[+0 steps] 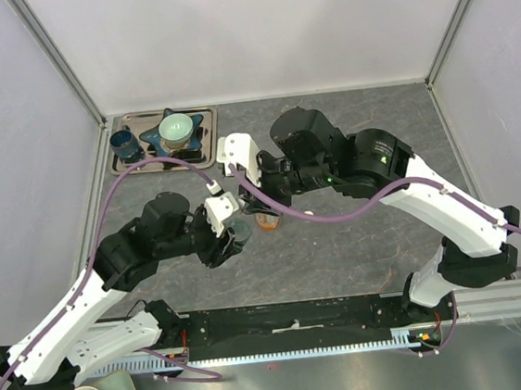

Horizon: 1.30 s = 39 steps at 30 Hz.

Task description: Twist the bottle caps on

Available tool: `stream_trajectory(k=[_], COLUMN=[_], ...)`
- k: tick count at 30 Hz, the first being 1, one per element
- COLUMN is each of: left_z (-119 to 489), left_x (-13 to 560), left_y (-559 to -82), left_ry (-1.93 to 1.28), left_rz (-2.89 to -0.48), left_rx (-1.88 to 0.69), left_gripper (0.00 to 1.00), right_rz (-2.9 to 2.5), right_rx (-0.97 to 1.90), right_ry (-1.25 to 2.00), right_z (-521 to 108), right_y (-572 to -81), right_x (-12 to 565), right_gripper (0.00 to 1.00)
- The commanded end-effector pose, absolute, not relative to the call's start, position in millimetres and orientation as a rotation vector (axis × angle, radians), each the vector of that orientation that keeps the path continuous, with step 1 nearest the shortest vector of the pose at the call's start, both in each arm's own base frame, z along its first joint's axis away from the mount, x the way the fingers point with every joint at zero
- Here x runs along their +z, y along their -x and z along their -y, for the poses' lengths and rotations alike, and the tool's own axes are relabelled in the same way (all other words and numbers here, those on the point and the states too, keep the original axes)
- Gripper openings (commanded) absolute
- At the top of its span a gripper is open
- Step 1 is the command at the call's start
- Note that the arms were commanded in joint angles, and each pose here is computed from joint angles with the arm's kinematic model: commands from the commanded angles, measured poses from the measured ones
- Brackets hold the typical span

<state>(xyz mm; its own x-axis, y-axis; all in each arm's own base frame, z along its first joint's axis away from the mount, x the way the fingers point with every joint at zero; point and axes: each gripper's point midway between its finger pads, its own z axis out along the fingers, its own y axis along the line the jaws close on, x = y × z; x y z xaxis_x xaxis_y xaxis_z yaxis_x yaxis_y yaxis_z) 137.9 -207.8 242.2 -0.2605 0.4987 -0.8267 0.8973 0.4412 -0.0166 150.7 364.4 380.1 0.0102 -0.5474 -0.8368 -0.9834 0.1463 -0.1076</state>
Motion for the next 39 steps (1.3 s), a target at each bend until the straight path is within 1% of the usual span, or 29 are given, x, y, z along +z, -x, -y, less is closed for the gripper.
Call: stream_trajectory(k=[1,4,6,8,11,16,28,35,39], left_z=[256,251,247,247,252,256,257,257,257], left_x=[381,388,398,400,394,388,386,381,376], left_y=[-156,-150,-136,-130,-124,-114,-114,-119,-119], left_ry=[-1.012,-1.036,-1.057,-1.083,-1.133,-1.203,-1.201,-1.17,-1.15], left_rz=[-1.38,-1.333,-1.19,-1.136,-1.173,-1.132,-1.113,-1.144,-1.17], left_rx=[-0.823,-0.815,-0.822,-0.831,-0.869,-0.909,-0.907,-0.906,-0.919], left_gripper=[0.02,0.02,0.02,0.02,0.02,0.02,0.02,0.02,0.02], right_rz=[-1.603,-1.543,-1.5,-1.472,-1.45,-1.448,-1.449,-1.447,-1.463], right_rx=[1.046,1.08,1.1,1.113,1.117,1.096,1.072,1.055,1.029], right_ry=[1.642,1.624,1.613,1.606,1.619,1.651,1.654,1.599,1.556], right_z=[-413,-415,-415,-415,-414,-412,-405,-407,-409], right_y=[-96,-93,-90,-88,-84,-77,-73,-79,-86], right_x=[360,373,384,392,395,393,393,404,407], right_gripper=[0.37,0.37,0.36,0.36,0.36,0.35,0.35,0.4,0.47])
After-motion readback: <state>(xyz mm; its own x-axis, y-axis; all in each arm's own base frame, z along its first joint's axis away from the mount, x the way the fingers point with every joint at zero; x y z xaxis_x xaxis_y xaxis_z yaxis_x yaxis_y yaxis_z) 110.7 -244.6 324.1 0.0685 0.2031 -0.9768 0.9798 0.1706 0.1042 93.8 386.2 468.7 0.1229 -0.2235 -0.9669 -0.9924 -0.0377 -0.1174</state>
